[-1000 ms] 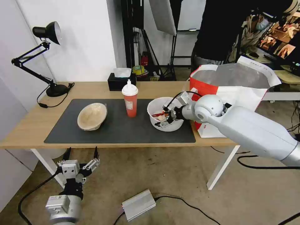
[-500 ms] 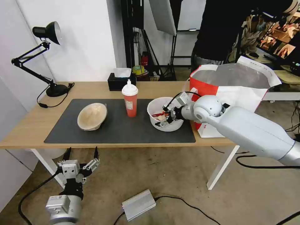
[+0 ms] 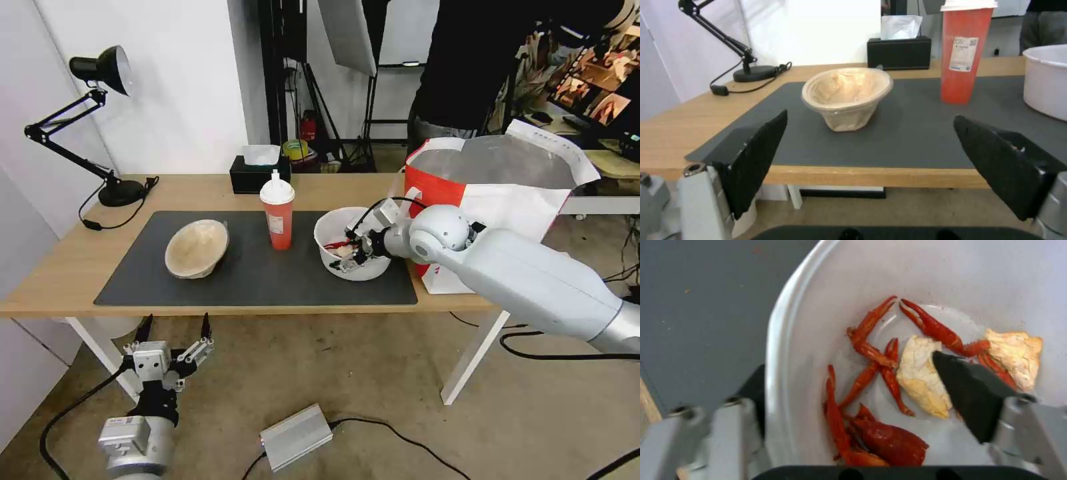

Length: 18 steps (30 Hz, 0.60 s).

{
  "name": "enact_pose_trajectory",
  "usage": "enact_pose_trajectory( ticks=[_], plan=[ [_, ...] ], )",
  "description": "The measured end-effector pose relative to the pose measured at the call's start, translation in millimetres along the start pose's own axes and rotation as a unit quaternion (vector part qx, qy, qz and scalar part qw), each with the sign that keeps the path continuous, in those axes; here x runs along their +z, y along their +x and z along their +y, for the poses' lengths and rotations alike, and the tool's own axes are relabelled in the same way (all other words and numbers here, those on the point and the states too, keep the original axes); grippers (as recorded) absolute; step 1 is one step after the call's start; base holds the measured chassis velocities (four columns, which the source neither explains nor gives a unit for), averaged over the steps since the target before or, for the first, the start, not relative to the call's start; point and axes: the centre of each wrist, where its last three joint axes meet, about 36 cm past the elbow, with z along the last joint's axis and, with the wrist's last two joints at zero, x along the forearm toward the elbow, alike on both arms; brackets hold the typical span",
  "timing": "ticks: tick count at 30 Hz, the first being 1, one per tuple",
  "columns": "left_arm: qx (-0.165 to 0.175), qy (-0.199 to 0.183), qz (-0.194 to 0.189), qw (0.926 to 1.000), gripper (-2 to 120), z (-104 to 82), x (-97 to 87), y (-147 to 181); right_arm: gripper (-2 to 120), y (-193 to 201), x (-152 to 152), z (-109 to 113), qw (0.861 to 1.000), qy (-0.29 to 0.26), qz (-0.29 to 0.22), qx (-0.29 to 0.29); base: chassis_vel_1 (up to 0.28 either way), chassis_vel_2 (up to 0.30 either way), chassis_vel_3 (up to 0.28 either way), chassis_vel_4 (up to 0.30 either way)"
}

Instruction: Pick up the trash from the table and place it into the takeout bag.

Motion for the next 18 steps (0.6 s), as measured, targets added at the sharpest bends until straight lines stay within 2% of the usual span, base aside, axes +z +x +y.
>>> enact_pose_trajectory(
  ticks=[4, 6, 9, 10, 12, 14, 18],
  plan=[
    [-0.001, 0.001, 0.000, 1.0000, 100, -0.4, 0.0, 0, 55, -3, -2, 2, 1.000, 0.000, -0.001, -0.002, 0.000, 0.000, 0.000, 0.000],
    [-0.001, 0.001, 0.000, 1.0000, 100, -0.5, -0.1, 0, 53, -3, -2, 3, 1.000, 0.000, -0.002, -0.003, 0.000, 0.000, 0.000, 0.000],
    [-0.002, 0.002, -0.001, 1.0000, 100, -0.9, -0.8, 1, 38, -6, -4, 5, 1.000, 0.000, -0.003, -0.005, 0.000, 0.000, 0.000, 0.000],
    [-0.002, 0.002, -0.001, 1.0000, 100, -0.9, -0.8, 1, 38, -6, -4, 5, 1.000, 0.000, -0.003, -0.005, 0.000, 0.000, 0.000, 0.000],
    [-0.002, 0.002, -0.001, 1.0000, 100, -0.8, -1.4, 1, 30, -7, -5, 6, 1.000, 0.000, -0.004, -0.007, 0.000, 0.000, 0.000, 0.000],
    [-0.003, 0.002, -0.001, 1.0000, 100, -0.7, -1.7, 2, 18, -10, -7, 8, 1.000, 0.000, -0.005, -0.009, 0.000, 0.000, 0.000, 0.000],
    [-0.004, 0.003, -0.002, 1.0000, 100, -1.0, -1.9, 2, 12, -12, -8, 9, 1.000, 0.000, -0.006, -0.011, 0.000, 0.000, 0.000, 0.000]
  ],
)
